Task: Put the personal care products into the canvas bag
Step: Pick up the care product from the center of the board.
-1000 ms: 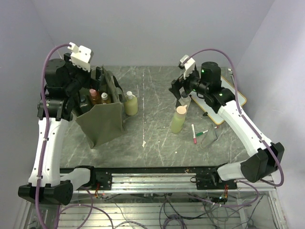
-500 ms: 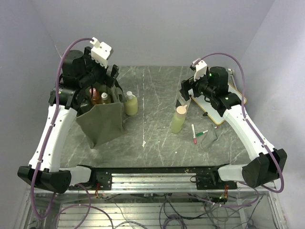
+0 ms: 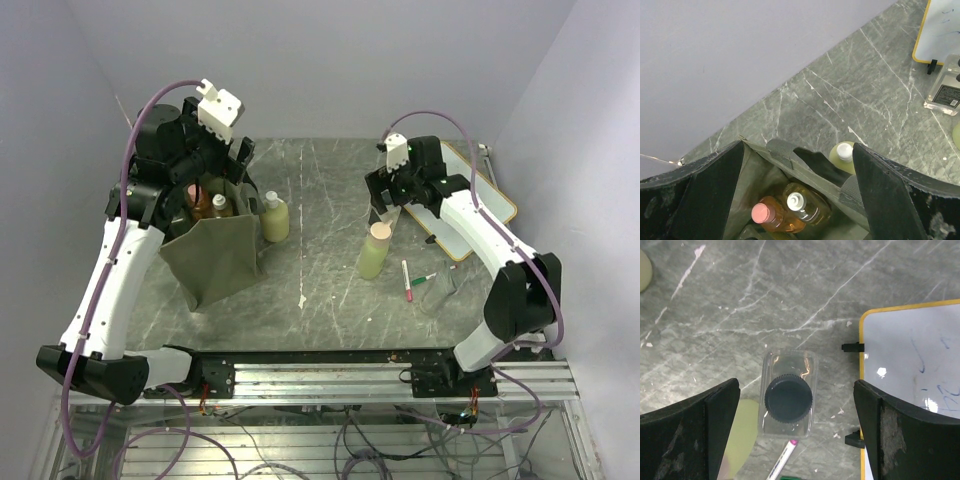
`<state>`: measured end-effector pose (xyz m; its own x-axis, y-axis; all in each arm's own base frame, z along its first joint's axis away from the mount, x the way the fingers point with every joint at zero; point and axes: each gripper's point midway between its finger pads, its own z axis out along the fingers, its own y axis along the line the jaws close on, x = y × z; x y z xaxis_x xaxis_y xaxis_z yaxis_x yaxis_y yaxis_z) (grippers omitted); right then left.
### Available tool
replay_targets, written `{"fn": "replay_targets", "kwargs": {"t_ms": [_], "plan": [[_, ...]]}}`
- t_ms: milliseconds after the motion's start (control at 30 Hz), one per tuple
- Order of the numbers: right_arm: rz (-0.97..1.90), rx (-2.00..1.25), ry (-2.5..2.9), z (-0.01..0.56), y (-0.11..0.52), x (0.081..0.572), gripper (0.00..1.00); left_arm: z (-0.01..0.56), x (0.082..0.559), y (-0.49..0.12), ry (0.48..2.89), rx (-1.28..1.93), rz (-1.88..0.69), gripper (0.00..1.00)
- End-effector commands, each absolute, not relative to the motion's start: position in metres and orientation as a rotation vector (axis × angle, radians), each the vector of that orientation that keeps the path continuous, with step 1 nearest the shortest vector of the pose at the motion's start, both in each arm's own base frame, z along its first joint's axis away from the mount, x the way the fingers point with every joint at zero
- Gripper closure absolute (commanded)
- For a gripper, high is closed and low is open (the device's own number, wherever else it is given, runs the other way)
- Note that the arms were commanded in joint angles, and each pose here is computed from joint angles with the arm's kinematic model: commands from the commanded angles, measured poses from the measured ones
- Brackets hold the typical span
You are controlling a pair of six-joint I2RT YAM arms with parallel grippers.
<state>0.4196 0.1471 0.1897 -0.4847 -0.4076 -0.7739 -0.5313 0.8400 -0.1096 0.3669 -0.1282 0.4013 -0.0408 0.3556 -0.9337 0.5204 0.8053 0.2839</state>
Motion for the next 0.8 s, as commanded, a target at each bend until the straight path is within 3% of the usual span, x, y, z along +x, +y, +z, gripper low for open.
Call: {"fn": "replay_targets", "kwargs": {"t_ms": [0,533,667,767], "plan": [[0.199,-0.716,2.199,0.179,0.149,0.421,0.06,0.416,0.362,-0.126,1.605,0.694,-0.126,0.00],[0.255,-0.746,2.302,0.145,0.154,0.414,0.38,0.427,0.369,-0.129,1.576,0.666,-0.134,0.00],[0.268,-0.741,2.267,0.157,0.161,0.423,0.51,0.428,0.369,-0.127,1.572,0.664,-0.124,0.00],[0.270,-0.742,2.243,0.167,0.171,0.427,0.67,0.428,0.370,-0.124,1.574,0.662,-0.102,0.00]]}}
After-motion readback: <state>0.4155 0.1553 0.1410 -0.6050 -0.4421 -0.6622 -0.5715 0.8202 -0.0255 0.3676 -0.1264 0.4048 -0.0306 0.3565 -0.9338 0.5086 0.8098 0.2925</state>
